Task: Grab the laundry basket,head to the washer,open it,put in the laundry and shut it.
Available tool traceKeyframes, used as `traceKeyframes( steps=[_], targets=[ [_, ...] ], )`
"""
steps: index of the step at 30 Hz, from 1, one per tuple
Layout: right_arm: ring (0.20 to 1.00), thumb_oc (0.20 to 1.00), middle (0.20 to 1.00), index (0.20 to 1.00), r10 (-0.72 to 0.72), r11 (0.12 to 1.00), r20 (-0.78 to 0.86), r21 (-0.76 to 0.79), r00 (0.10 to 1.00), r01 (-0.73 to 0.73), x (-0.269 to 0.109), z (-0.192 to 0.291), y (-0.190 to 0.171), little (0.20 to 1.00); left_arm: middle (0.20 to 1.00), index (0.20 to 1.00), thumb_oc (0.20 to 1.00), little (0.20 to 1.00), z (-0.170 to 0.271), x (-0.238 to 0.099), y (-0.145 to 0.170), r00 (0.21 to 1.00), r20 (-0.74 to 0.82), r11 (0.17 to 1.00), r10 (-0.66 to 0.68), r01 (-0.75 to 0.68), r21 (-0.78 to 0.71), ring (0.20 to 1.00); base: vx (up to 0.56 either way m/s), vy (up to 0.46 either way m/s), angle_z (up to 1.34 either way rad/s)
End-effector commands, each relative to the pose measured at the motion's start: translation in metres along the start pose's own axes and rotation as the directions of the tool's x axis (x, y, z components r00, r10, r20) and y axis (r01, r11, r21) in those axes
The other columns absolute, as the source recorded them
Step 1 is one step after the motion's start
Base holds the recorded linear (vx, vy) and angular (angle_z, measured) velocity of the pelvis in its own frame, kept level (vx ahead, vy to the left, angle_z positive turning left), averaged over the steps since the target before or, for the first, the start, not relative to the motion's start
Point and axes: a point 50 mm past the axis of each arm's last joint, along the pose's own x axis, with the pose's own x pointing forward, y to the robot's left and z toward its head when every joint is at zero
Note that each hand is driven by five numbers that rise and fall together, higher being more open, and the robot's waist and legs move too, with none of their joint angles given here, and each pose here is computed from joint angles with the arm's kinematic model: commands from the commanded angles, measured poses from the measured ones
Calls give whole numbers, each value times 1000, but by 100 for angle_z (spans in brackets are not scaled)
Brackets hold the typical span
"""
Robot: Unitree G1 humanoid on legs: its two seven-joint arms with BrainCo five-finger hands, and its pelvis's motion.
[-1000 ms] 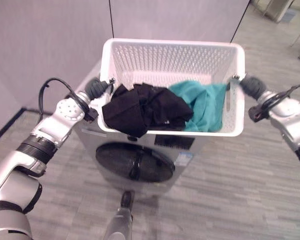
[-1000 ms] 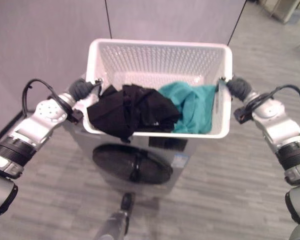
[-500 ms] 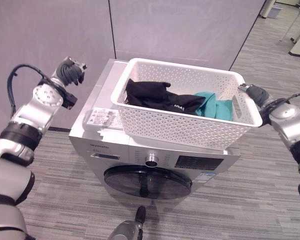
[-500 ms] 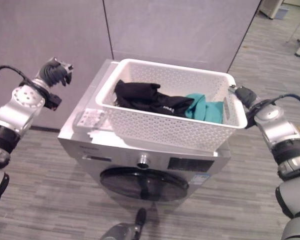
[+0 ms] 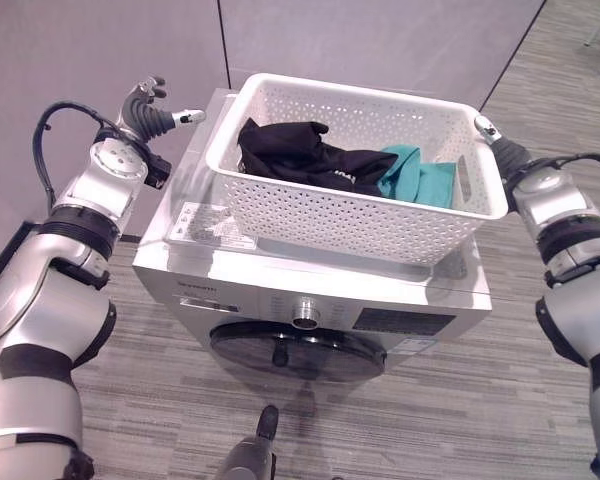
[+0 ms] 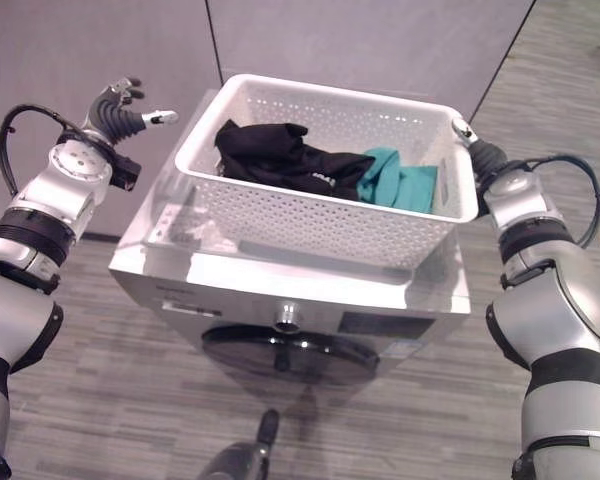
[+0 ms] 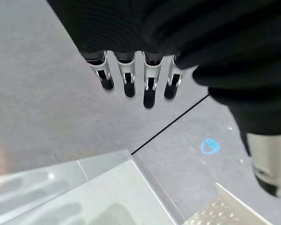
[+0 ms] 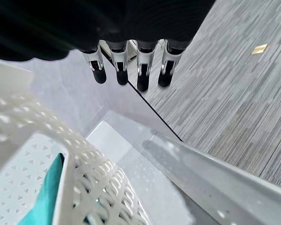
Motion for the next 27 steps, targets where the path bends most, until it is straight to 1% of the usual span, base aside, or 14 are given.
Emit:
traceKeyframes(
  steps=[1,9,12,15,16,17,18,19,21,22,23,24,25,27],
  targets=[
    [1000,1000,1000,1000,-40,999,1,-9,999,40,-3,3,-18,1000,1000,1000,1000,1000,22,1,33,991,82,993,107,-104,-47,1000,5,-35,17],
    [1000,1000,1000,1000,-202,951,119,260,972,166,-23,10,-91,1000,1000,1000,1000,1000,10,-10,65,974,98,977,206,-198,-80,1000,8,-28,3],
    [1000,1000,1000,1000,-264,921,161,336,951,199,-35,5,-115,1000,1000,1000,1000,1000,7,-21,87,953,136,962,270,-260,-83,1000,1,-36,0],
    [1000,1000,1000,1000,-315,902,199,368,928,227,-49,-11,-134,1000,1000,1000,1000,1000,-12,-42,115,927,139,937,348,-340,-79,1000,4,-21,-3],
    [1000,1000,1000,1000,-313,902,198,367,929,226,-48,-12,-133,1000,1000,1000,1000,1000,-13,-42,114,928,137,938,347,-339,-77,1000,-8,-26,-5],
    [1000,1000,1000,1000,-339,899,218,362,915,247,-59,-29,-140,1000,1000,1000,1000,1000,-36,-63,135,907,107,914,407,-405,-34,1000,2,-15,-4],
    [1000,1000,1000,1000,-337,900,216,361,916,245,-59,-30,-139,1000,1000,1000,1000,1000,-37,-64,134,908,105,914,405,-404,-31,1000,7,-29,-4],
    [1000,1000,1000,1000,-345,913,218,304,913,272,-71,-56,-135,1000,1000,1000,1000,1000,-72,-94,152,884,38,884,466,-467,26,1000,0,0,0],
    [1000,1000,1000,1000,-323,936,189,206,927,284,-87,-95,-121,1000,1000,1000,1000,1000,-124,-138,161,857,-98,863,506,-501,67,1000,-12,-35,-6],
    [1000,1000,1000,1000,-286,948,165,193,944,253,-105,-132,-95,1000,1000,1000,1000,1000,-177,-184,157,809,-266,850,524,-515,109,1000,18,-40,-24],
    [1000,1000,1000,1000,-285,948,160,193,945,253,-107,-134,-95,1000,1000,1000,1000,1000,-177,-185,157,811,-266,852,522,-512,112,1000,8,-64,-22],
    [1000,1000,1000,1000,-278,943,91,214,956,254,-120,-169,-80,1000,1000,1000,1000,1000,-215,-218,146,748,-399,839,531,-529,126,1000,-26,-93,-19],
    [1000,1000,1000,1000,-238,953,-33,187,971,240,-139,-211,-57,1000,1000,1000,1000,1000,-248,-253,121,684,-530,835,501,-544,88,1000,-73,-106,9],
    [1000,1000,1000,1000,-217,956,-87,182,972,230,-148,-227,-48,1000,1000,1000,1000,1000,-259,-268,113,656,-577,833,486,-547,80,1000,-54,-92,15]
  ],
)
